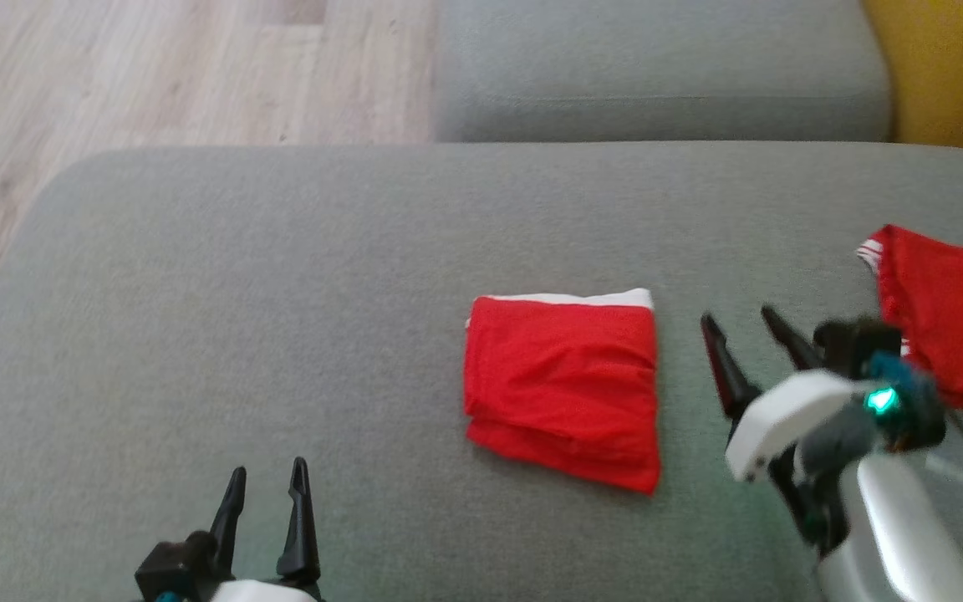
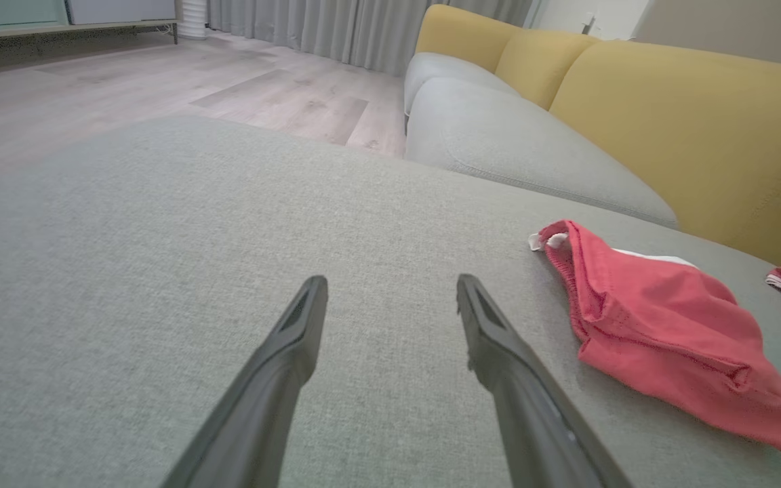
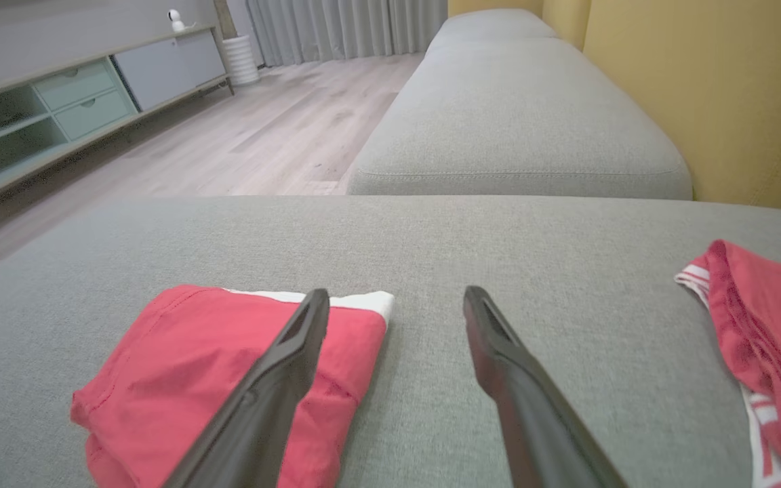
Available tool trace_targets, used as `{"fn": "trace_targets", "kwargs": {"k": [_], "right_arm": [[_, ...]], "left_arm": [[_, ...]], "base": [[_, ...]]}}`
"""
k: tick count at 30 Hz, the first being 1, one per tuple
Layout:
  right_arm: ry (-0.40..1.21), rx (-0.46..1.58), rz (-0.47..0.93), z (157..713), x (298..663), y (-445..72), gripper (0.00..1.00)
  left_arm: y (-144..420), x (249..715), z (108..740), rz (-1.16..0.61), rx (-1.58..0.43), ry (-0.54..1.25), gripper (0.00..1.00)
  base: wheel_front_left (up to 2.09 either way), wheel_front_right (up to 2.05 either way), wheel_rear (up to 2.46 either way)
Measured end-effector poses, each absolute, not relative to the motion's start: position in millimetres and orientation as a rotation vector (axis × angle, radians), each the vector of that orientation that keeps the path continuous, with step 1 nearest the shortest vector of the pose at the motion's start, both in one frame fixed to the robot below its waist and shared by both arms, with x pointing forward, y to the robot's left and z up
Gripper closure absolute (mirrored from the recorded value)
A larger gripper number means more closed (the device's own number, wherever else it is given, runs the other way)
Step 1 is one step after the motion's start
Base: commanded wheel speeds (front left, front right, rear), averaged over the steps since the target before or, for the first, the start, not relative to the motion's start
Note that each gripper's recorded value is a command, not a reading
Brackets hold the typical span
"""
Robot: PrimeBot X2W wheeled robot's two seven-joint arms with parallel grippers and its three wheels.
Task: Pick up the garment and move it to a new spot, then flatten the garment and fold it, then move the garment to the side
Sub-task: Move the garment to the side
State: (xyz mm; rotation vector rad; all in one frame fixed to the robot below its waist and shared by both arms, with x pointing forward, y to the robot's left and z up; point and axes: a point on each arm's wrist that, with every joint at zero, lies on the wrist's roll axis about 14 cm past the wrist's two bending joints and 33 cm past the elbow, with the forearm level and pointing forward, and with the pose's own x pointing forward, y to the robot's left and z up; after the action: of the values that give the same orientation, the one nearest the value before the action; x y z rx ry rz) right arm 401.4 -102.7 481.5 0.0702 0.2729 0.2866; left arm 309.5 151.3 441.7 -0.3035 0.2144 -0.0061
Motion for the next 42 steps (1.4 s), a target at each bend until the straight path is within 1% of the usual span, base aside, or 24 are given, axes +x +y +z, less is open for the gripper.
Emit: {"fn": "trace_targets", "kwargs": {"k": [3,6,10,15,18,19,20,21,22,29,34,35,42], "right_arm": [[0.321,0.049,0.288,479,419,-101,0.0],[0.409,0.057,0.299,459,427,-94,0.0],[0.573,0.073,0.331,417,422,-81,0.0],[0.727,0.111,0.384,381,410,-60,0.0],[0.767,0.146,0.413,374,406,-48,0.0],[0.768,0.146,0.416,374,408,-46,0.15],[0.765,0.145,0.417,375,410,-46,0.54],[0.76,0.145,0.416,375,411,-46,0.98],[0.753,0.145,0.414,376,413,-46,1.0],[0.682,0.163,0.38,382,414,-58,1.0],[0.61,0.124,0.309,397,423,-91,1.0],[0.61,0.124,0.309,397,423,-91,1.0],[0.537,0.094,0.127,414,420,-175,1.0]], "left_arm": [[157,308,436,0.019,-0.307,0.231,0.0],[161,308,434,0.043,-0.316,0.238,0.0],[168,313,434,0.069,-0.323,0.232,0.0],[178,310,429,0.106,-0.321,0.246,0.0],[182,307,425,0.124,-0.322,0.259,0.0],[182,307,424,0.127,-0.322,0.259,0.0],[183,308,424,0.128,-0.323,0.259,0.0],[183,308,424,0.129,-0.323,0.259,0.0],[182,308,424,0.127,-0.323,0.26,0.0],[165,320,425,0.053,-0.3,0.26,0.0],[135,337,428,-0.054,-0.293,0.26,0.0],[135,337,428,-0.054,-0.293,0.26,0.0],[75,374,436,-0.259,-0.275,0.251,0.0]], "base": [[0.0,0.0,0.0],[0.0,0.0,0.0],[0.0,0.0,0.0],[0.0,0.0,0.0],[0.0,0.0,0.0],[0.0,0.0,0.0],[0.0,0.0,0.0],[0.0,0.0,0.0],[0.0,0.0,0.0],[0.0,0.0,0.0],[0.0,0.0,0.0],[0.0,0.0,0.0],[0.0,0.0,0.0]]}}
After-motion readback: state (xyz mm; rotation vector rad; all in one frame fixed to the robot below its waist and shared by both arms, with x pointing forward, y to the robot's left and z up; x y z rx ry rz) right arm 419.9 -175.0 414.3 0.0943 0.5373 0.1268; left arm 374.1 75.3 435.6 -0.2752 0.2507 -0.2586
